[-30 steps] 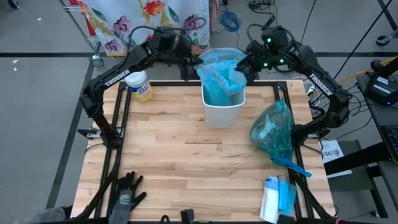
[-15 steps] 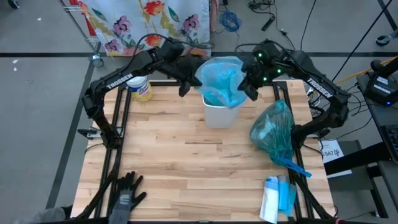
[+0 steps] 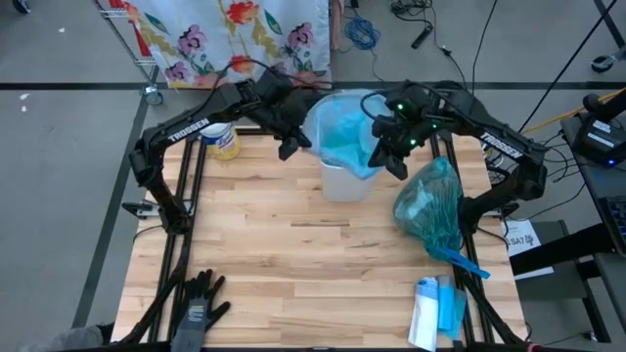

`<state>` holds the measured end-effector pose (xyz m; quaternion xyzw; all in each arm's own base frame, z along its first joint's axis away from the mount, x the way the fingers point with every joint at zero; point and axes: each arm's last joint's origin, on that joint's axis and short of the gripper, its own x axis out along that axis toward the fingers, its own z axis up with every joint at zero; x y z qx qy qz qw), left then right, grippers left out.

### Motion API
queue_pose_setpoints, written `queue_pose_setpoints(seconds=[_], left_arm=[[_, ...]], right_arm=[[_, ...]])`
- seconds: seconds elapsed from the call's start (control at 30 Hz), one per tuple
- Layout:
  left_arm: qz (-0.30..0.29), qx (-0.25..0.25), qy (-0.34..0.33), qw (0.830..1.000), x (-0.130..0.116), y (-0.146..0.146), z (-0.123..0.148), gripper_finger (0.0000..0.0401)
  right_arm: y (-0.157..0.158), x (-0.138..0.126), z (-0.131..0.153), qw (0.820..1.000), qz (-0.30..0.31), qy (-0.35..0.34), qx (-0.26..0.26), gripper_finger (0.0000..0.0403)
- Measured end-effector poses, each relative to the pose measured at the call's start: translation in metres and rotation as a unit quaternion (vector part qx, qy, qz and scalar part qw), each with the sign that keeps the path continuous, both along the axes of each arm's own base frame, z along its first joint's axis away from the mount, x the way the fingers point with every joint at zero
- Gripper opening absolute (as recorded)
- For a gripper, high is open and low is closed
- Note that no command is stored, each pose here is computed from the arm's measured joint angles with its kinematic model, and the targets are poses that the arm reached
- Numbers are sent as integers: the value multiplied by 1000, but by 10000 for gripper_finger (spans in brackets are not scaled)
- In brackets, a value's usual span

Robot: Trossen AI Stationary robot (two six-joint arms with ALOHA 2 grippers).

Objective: Place trash/remove bag and relplace
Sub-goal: Insert a new trash bag into the trash bin

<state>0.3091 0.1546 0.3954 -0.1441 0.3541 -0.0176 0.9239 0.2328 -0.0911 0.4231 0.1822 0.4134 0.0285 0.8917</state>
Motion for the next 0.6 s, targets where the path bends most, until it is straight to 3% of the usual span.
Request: queue_pose_setpoints(seconds=[0.17,0.6], left_arm=[[17,25,54,998,2,-14,-6,0],[39,57,86,994,16,-46,-11,0]], right_arm=[[9,4,-1,999,-2,15,-35,0],[44,9,0,990,-19,50,-131,0]])
